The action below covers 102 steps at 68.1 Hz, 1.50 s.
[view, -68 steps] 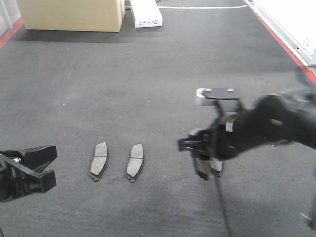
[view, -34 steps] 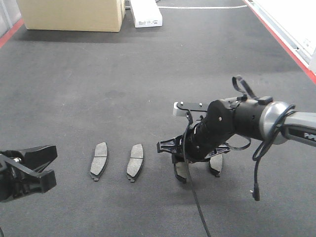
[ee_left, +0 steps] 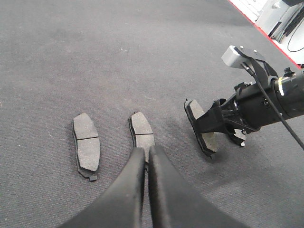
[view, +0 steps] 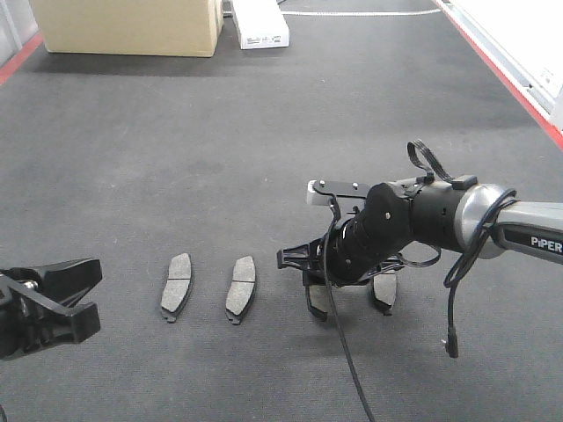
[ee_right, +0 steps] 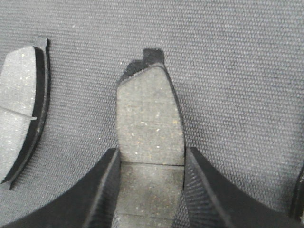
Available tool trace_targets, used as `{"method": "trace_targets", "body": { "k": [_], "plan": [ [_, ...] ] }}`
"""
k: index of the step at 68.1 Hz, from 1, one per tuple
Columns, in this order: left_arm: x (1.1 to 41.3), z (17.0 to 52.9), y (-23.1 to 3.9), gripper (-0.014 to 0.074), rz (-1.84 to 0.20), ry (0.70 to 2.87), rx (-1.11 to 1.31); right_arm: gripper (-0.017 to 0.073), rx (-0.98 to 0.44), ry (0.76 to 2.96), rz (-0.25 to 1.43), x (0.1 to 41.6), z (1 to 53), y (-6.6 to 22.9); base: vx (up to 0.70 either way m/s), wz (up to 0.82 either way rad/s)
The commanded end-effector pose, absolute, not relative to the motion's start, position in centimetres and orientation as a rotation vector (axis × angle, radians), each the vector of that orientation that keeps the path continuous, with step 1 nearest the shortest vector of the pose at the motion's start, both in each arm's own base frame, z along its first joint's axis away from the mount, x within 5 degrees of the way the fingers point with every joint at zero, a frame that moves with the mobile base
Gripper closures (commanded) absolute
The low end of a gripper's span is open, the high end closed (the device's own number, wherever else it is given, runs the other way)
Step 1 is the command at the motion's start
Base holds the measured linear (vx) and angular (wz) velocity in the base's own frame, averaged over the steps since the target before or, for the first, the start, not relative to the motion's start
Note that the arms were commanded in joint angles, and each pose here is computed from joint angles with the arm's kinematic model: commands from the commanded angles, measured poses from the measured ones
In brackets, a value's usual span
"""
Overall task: Move and align brake pads A on conveyor
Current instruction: 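Lower the right gripper's brake pad into the gap between belt pads, then open the right gripper and lift it off the placed pad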
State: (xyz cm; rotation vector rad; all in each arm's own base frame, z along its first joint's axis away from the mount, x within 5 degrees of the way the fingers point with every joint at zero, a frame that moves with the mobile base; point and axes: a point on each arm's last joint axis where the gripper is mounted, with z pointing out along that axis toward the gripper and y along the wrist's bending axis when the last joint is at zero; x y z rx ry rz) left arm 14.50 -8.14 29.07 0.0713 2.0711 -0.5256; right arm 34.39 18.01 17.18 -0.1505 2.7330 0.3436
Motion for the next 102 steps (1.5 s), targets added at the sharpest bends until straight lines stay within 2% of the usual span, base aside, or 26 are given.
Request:
{"method": "trace_targets", "body": {
  "k": [1, 14, 38, 46, 61, 67, 77, 102],
  "plan": [
    [14.7, 30.4, -8.5, 0.06, -0.572, 1.991, 0.087, 0.0279, -0.14, 2.608, 0.396, 35.1, 20.0, 18.3, 0.0, 0.0],
    [14.7, 30.4, -8.5, 0.06, -0.572, 1.991, 0.087, 0.0226, -0.14, 2.601, 0.397, 35.1, 20.0, 18.3, 0.0, 0.0],
    [14.7, 30.4, -8.5, 0.06, -0.572, 1.991, 0.087, 0.0235, -0.135, 2.586, 0.405, 35.2, 20.4, 18.3, 0.0, 0.0],
    [14.7, 30.4, -8.5, 0.06, -0.572, 1.991, 0.087, 0.0291, -0.117, 2.583, 0.401, 34.8, 21.6, 17.3, 0.0, 0.0],
    [14.7, 30.4, -8.5, 0.06, -0.572, 1.991, 0.087, 0.0436, -0.016, 2.601, 0.347, 34.3, 25.3, 12.4, 0.0, 0.0],
    [14.7, 30.4, -8.5, 0.06, -0.572, 1.991, 0.087, 0.0491, -0.024, 2.578, 0.304, 33.6, 27.2, 10.9, 0.0, 0.0],
    [14.7, 30.4, -8.5, 0.06, -0.572, 1.991, 0.087, 0.0572, -0.066, 2.506, 0.259, 31.7, 29.9, 10.0, 0.0, 0.0],
    [14.7, 30.4, -8.5, 0.06, -0.572, 1.991, 0.087, 0.0566, -0.118, 2.336, 0.205, 22.6, 30.7, 6.7, 0.0, 0.0]
  ]
}}
